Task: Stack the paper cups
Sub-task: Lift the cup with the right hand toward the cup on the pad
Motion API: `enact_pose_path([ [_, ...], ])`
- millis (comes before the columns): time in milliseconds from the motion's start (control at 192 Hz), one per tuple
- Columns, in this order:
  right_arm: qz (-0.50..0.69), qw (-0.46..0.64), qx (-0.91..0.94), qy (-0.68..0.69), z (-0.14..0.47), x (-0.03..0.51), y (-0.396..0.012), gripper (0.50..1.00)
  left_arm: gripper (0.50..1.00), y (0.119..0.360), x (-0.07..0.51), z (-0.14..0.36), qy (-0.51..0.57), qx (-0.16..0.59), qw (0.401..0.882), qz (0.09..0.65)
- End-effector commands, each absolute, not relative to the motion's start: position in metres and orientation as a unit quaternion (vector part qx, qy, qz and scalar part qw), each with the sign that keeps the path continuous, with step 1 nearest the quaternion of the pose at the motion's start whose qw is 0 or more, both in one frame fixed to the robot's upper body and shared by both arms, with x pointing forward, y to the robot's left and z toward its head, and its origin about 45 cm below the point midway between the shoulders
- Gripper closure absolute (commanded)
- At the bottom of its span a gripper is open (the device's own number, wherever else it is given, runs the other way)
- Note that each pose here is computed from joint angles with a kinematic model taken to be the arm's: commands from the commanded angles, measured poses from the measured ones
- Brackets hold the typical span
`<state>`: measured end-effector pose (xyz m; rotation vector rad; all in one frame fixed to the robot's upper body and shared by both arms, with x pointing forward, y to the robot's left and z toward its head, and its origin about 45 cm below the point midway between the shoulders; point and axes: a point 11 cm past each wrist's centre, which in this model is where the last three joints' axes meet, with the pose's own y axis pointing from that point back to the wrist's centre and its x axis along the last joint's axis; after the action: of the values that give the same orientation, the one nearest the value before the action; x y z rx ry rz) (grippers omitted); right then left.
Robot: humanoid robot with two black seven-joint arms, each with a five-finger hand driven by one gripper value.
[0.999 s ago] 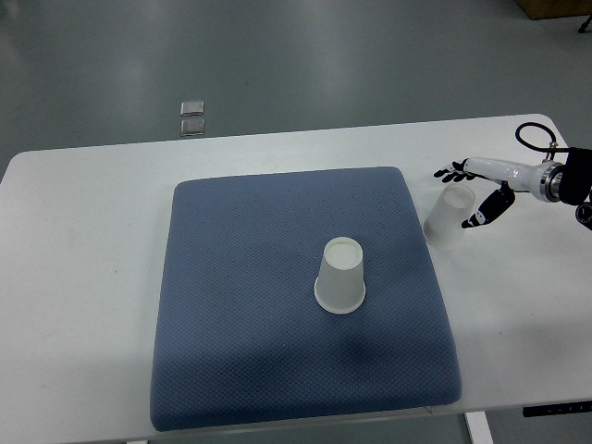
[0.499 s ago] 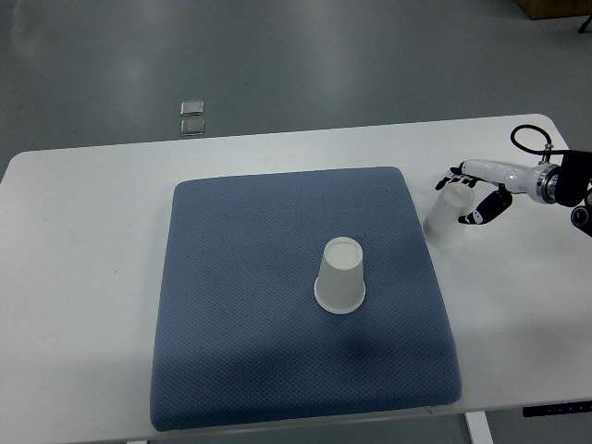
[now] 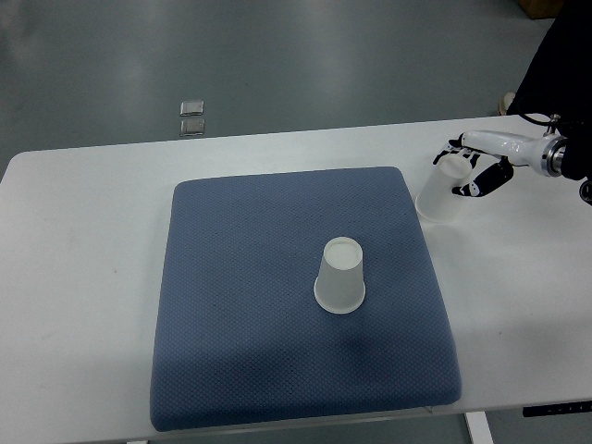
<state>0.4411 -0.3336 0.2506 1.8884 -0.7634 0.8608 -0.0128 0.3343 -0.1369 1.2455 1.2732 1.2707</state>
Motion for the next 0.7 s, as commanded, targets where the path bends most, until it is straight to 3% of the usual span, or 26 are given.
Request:
enact_pose_path([
  [0, 0.376, 0.422, 0.769, -0.299, 0.296, 0.441, -0.324, 0.879, 0.500, 0.334, -0.013, -0.137, 0.517, 0.506, 0.459, 0.516],
  [281, 0.413, 0.362, 0.804, -0.228, 0.374, 0.423, -0.274, 0.873, 0.500, 0.334, -0.013, -0.137, 0.517, 0.506, 0.459, 0.516],
  [697, 0.426, 0.291, 0.852, -0.093, 0.376, 0.369, -0.203, 0.867, 0.500, 0.334, -0.013, -0.137, 0.517, 0.505, 0.459, 0.516],
])
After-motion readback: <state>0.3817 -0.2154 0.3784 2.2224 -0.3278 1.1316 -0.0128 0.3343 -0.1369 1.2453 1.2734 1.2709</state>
